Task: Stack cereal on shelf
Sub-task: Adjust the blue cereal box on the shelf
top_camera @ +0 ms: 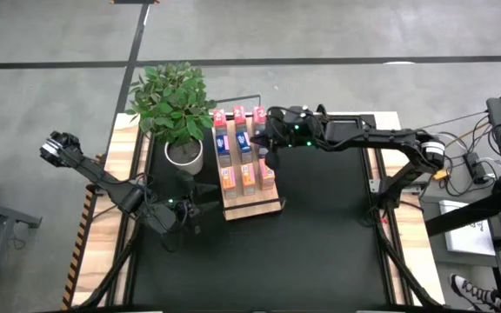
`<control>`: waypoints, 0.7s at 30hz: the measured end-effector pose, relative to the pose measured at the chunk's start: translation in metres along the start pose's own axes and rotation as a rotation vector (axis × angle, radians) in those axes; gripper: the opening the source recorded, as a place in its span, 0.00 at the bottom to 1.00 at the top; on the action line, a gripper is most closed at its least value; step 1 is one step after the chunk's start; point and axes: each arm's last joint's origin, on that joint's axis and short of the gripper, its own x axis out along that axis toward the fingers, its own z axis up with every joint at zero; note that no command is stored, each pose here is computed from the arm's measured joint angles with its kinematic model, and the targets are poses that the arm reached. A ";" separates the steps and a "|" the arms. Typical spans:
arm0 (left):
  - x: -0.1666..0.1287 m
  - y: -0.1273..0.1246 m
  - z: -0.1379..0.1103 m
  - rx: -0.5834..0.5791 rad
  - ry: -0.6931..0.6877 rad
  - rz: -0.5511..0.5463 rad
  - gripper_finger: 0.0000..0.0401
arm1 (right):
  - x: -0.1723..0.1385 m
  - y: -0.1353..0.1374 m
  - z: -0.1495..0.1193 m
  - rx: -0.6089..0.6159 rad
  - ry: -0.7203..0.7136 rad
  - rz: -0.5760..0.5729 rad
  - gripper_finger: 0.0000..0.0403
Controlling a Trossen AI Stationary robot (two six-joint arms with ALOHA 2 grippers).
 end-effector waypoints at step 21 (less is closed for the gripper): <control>0.000 0.000 0.000 0.004 0.002 -0.001 0.60 | 0.047 -0.007 -0.004 -0.081 0.180 0.017 0.02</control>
